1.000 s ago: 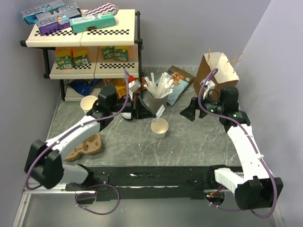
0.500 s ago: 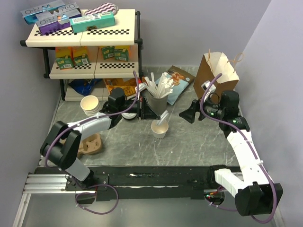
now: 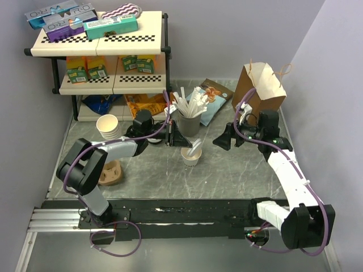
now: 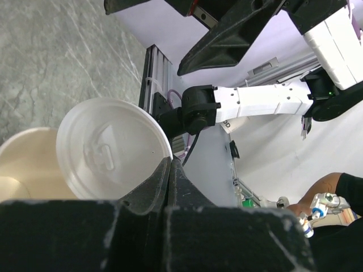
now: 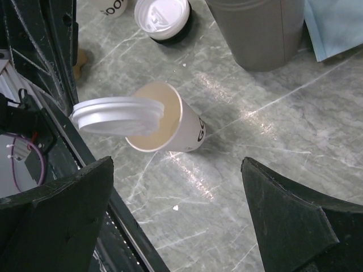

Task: Pack the takeout coffee

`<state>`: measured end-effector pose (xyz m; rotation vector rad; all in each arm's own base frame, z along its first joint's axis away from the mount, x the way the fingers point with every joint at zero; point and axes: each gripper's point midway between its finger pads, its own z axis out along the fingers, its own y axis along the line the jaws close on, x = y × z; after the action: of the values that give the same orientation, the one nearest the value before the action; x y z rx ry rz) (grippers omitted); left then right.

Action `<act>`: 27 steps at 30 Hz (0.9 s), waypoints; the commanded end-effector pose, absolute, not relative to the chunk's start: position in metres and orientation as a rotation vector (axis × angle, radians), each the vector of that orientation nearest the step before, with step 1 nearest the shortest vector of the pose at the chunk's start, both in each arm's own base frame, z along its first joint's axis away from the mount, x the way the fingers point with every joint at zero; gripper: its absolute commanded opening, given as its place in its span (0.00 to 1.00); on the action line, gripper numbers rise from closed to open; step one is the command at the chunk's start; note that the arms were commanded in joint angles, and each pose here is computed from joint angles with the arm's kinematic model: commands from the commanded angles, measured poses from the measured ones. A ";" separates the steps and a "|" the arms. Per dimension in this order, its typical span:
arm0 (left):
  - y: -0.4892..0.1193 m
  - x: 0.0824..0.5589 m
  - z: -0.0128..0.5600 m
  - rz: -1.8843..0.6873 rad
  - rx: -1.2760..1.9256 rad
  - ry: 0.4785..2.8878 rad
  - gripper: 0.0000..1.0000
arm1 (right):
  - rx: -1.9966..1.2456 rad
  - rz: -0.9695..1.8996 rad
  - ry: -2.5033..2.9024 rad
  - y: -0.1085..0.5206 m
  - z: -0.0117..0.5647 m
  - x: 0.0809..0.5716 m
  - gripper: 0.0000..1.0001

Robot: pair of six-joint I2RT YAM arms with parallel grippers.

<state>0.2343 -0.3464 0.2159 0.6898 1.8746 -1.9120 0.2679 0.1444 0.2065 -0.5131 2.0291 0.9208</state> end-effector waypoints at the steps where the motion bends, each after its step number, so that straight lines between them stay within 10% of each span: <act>1: -0.342 0.237 0.209 -1.891 0.668 1.880 0.01 | -0.583 0.923 1.977 0.151 0.212 0.272 0.99; 27: -0.326 0.263 0.204 -1.855 0.552 1.912 0.01 | -0.569 0.767 2.037 0.147 0.197 0.278 0.98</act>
<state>0.2613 -0.3198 0.1836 0.4756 1.9931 -1.8301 0.2762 0.1457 0.1890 -0.5488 2.0772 0.7879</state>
